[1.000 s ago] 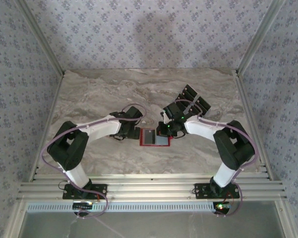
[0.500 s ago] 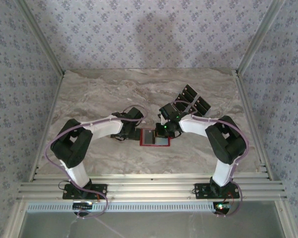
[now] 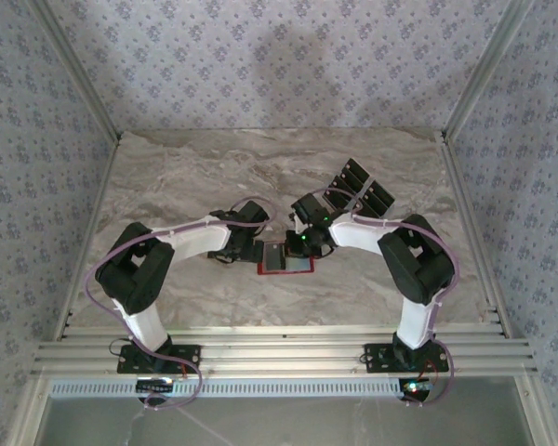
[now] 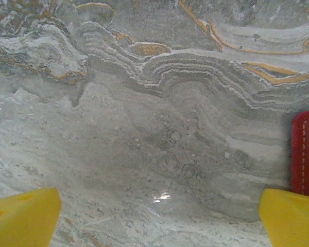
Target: Put the credit cards into the card holder
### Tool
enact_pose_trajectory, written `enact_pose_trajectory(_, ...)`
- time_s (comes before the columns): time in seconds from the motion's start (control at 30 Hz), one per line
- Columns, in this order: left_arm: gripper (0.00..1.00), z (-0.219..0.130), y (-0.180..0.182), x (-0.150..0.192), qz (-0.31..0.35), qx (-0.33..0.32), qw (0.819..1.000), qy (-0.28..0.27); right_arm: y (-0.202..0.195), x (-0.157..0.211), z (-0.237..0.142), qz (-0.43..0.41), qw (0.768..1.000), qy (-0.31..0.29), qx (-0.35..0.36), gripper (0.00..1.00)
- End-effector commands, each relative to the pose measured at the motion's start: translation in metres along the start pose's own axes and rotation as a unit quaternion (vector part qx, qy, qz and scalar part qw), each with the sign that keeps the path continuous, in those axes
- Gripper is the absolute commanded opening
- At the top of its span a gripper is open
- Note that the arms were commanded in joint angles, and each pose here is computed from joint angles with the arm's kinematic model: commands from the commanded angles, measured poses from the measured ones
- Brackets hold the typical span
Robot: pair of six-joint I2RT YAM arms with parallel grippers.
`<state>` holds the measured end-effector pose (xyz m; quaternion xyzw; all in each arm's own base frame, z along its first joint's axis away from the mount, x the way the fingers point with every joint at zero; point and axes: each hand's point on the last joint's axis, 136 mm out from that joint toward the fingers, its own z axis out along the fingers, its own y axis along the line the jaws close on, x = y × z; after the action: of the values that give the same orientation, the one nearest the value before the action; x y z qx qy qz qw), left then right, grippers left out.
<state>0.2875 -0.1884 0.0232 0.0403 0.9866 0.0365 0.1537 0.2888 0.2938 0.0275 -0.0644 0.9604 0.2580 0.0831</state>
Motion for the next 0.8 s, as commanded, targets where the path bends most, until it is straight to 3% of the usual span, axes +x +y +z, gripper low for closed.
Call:
enact_pose_trajectory(0.0,1.0,0.01,-0.004,0.003,-0.001,0.003,1.0,0.011,0.006,0.003,0.006,-0.006,1.0,0.013,0.002,0.01)
enact_pose_trajectory(0.57,1.0,0.012,-0.005,0.006,-0.003,0.007,1.0,0.014,0.03,0.003,0.019,-0.013,0.999,0.024,-0.027,0.01)
enact_pose_trajectory(0.77,1.0,0.005,0.0,0.0,-0.006,-0.001,1.0,0.003,0.022,-0.002,0.002,-0.012,1.0,0.007,-0.019,0.05)
